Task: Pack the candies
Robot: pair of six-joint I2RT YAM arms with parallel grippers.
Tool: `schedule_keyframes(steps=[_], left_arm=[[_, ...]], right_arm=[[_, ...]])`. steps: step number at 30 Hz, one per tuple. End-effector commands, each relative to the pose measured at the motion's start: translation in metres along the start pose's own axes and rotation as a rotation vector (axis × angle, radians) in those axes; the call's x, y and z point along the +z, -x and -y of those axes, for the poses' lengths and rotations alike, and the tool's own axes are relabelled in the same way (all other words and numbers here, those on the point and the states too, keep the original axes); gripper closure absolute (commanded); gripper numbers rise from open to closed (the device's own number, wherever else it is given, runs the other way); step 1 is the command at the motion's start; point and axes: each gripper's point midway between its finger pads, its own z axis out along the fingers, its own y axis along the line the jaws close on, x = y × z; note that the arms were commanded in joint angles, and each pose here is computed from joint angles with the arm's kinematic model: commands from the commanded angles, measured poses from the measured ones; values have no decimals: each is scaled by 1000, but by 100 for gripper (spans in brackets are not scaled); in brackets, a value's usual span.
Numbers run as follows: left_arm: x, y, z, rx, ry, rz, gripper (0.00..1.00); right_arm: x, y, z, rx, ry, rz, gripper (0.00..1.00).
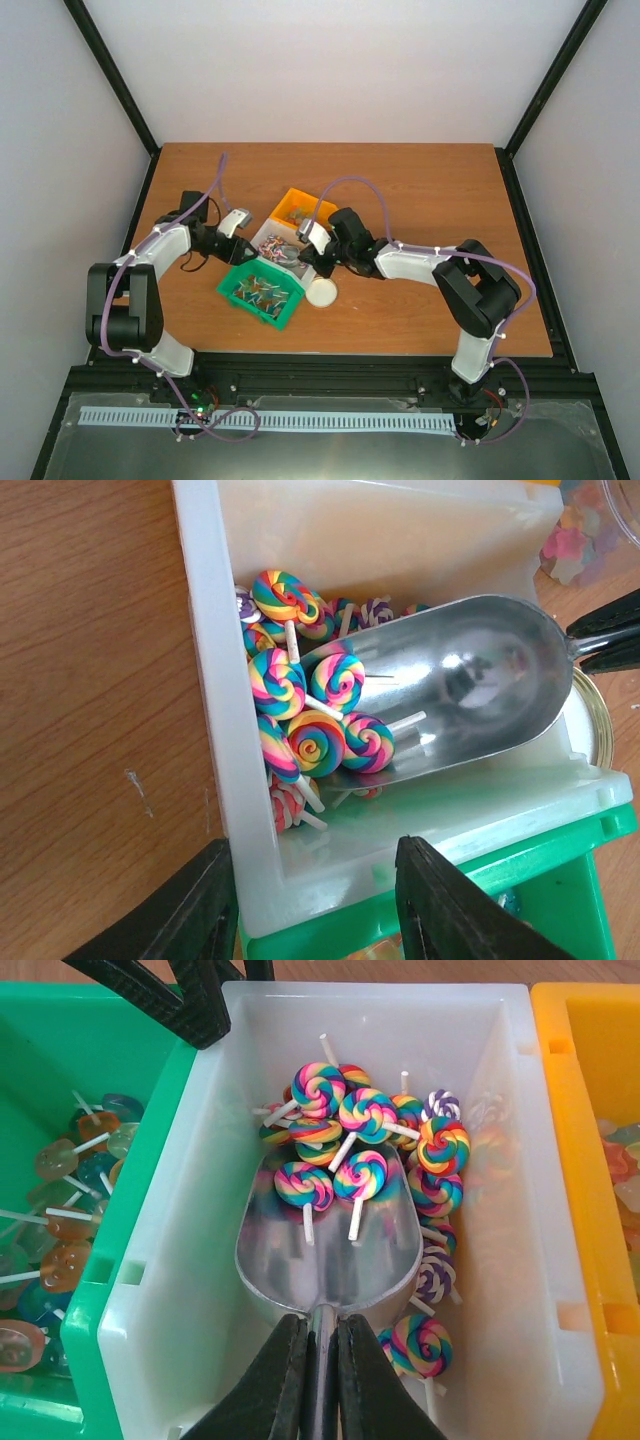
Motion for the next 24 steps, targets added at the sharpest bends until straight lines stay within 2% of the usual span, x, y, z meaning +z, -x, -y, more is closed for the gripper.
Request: schedule_keyframes(steps=[1,8,15,24], left_arm=[[-7,18,9,20,-37,36,56],[-5,20,6,12,-39,28,56],[-6,21,3,14,-23,29,55],[-14,27,-2,-3,2,44,54]], right_arm=[[-10,34,-15,-97,58,131,97],[5,32,-16,-50,113,140,97],[-20,22,-8,-76,81,175,97],[-30,12,-8,-83,89,212,97]])
